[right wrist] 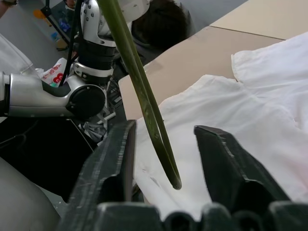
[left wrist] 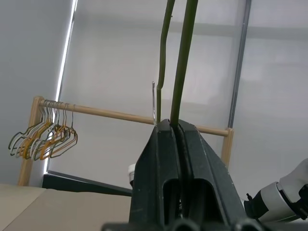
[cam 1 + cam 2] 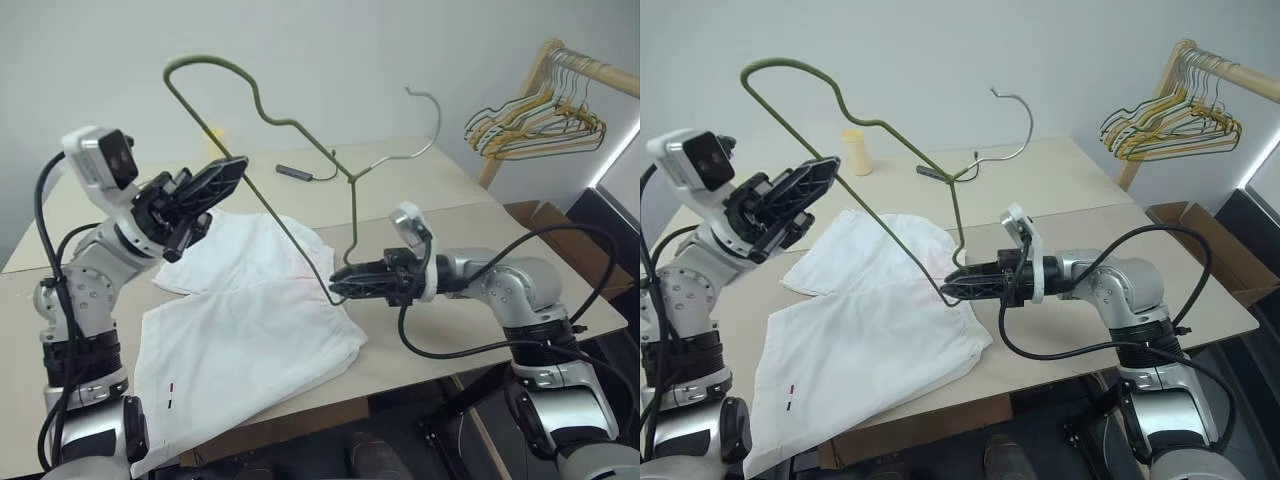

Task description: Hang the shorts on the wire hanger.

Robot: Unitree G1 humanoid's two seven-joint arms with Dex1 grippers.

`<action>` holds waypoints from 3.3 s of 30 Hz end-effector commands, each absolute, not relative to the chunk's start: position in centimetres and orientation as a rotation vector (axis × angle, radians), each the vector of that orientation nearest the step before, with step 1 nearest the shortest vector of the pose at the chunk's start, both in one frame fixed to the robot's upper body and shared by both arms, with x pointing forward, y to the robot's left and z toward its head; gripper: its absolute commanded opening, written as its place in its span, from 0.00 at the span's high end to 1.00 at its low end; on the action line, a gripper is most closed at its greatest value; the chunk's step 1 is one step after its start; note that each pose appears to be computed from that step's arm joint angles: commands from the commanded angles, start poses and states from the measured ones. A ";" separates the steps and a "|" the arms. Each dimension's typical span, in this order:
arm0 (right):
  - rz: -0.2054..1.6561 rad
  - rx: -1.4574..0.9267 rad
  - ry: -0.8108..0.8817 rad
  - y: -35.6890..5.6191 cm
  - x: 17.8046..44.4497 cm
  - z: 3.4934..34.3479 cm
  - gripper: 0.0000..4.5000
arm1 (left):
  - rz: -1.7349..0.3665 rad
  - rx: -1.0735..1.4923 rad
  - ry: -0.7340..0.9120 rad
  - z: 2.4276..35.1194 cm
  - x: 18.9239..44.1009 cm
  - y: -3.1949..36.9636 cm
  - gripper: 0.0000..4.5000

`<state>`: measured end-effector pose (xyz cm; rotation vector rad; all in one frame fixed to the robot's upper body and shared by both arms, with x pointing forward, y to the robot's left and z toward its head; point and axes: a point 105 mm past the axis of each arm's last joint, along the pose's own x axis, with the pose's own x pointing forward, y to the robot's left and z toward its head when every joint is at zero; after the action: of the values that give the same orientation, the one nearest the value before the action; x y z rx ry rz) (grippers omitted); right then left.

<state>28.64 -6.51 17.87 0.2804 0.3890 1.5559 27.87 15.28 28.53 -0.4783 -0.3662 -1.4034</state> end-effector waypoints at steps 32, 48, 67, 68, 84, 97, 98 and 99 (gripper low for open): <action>1.607 0.383 0.362 -6.4 28.1 17.9 0.19 | -1.498 -0.395 -0.494 30.4 26.6 15.3 1.00; 1.656 0.429 0.356 -4.9 27.7 17.8 0.38 | -1.495 -0.391 -0.498 30.6 26.8 14.8 1.00; 1.580 0.440 0.299 -5.7 28.4 18.9 1.00 | -1.214 -0.329 -0.224 24.1 30.9 15.8 0.58; 1.569 0.448 0.293 -5.9 28.4 19.1 1.00 | -1.180 -0.307 -0.177 23.1 31.2 15.9 0.50; 1.057 0.377 0.918 -17.3 26.2 12.6 1.00 | -1.079 0.544 0.300 11.9 29.0 17.9 0.00; 0.956 0.598 1.228 -21.6 25.6 9.3 1.00 | -1.099 0.586 0.333 11.0 27.8 17.7 0.00; 0.960 0.594 1.234 -21.5 25.7 9.1 1.00 | -1.101 0.584 0.335 11.0 27.8 17.7 0.00; 0.965 0.584 1.239 -21.5 25.7 8.9 1.00 | -1.101 0.582 0.336 10.9 27.8 17.6 0.00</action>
<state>25.00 -21.75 7.96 0.6099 1.2817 0.9183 27.86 17.93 10.02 0.5586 0.3703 -1.0918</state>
